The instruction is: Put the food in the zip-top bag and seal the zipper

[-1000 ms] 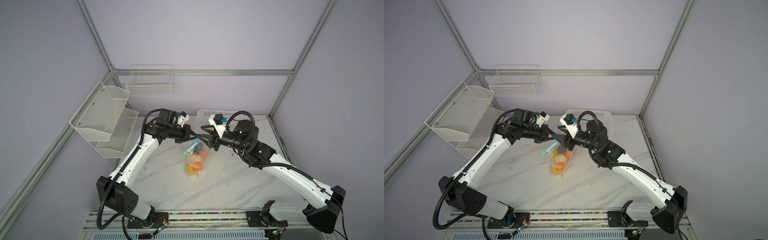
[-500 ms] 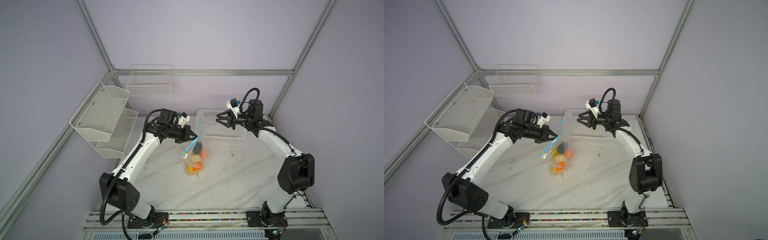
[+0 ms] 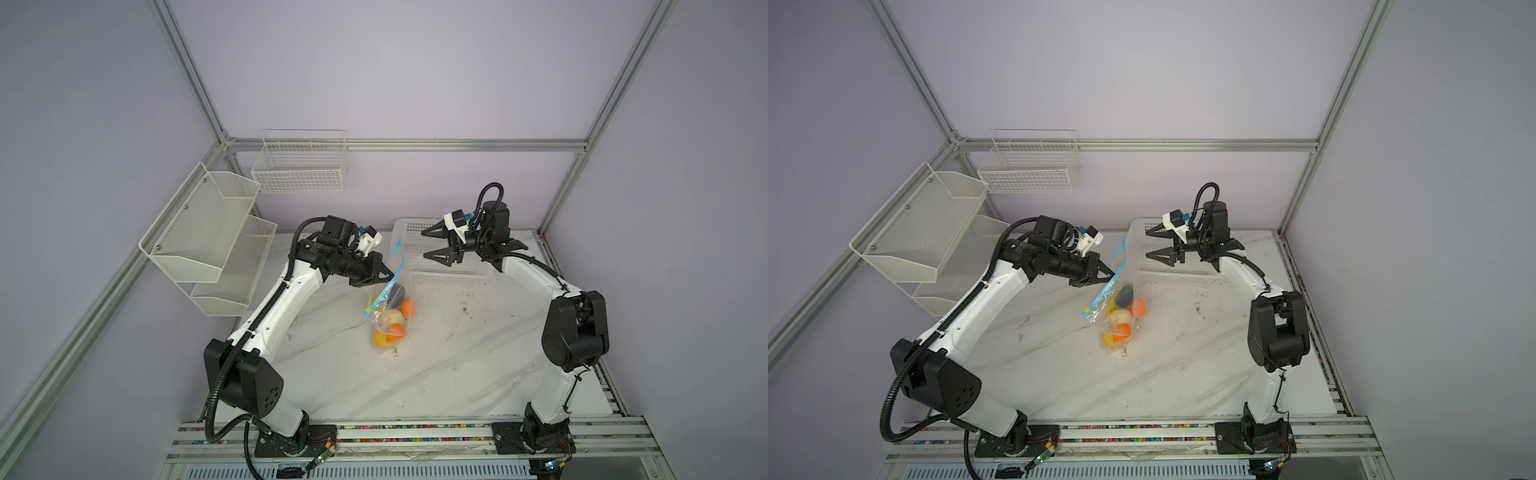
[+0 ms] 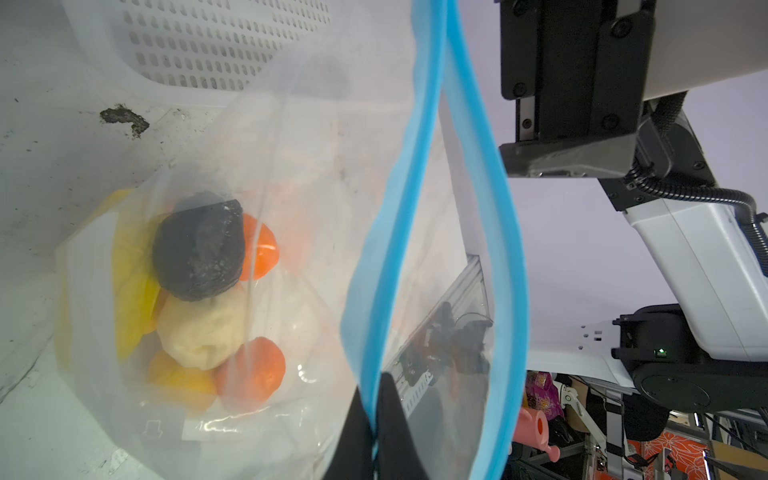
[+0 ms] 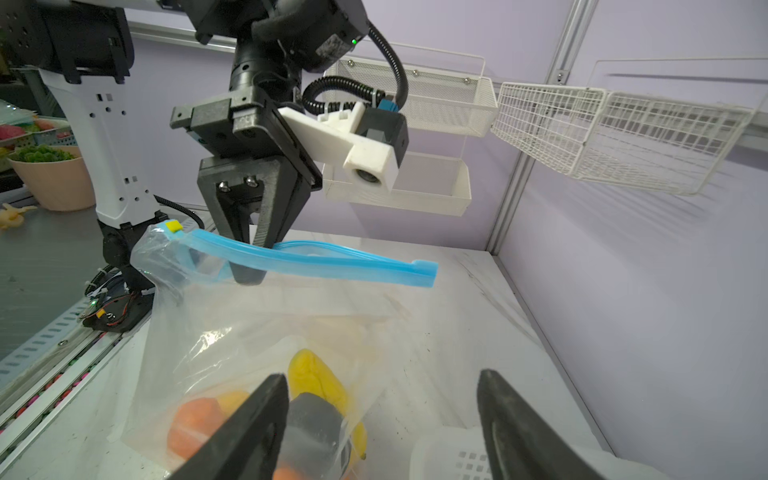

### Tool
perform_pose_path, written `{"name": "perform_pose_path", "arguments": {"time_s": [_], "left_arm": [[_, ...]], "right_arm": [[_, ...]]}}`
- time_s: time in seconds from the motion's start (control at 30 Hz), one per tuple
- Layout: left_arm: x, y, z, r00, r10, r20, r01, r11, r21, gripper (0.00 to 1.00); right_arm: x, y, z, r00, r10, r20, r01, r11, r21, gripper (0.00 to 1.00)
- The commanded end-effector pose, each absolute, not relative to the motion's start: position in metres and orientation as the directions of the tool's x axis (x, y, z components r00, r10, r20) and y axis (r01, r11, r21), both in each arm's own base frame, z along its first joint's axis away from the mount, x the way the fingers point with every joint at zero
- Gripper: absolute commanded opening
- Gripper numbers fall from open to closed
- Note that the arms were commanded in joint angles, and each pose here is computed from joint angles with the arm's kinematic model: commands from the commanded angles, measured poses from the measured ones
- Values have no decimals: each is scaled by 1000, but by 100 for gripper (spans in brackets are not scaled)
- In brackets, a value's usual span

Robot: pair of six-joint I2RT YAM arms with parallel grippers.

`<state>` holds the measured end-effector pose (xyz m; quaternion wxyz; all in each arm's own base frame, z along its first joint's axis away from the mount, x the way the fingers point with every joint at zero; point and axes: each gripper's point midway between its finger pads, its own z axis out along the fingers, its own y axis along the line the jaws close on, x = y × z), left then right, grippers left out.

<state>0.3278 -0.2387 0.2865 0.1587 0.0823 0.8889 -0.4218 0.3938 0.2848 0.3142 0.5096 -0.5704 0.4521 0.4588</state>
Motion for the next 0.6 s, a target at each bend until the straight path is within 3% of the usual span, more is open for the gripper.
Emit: {"name": "perform_pose_path", "arguments": {"time_s": [0.0,0.27,0.57], "left_arm": [[332,-235,322,-892,31,-451,369,628,-685,0],[335,-230,327,-882,53,-468,383,660,-647,0],[337,-229,327,-879,50,-474,384,666,-640,0]], "right_arm": [[385,298,321,261,-1,-965,-955,-146,-258,79],[394,320,315,232,36,-972,-950,-207,-234,81],[389,326,318,234,73,-969,-944,-221,-245,90]]}}
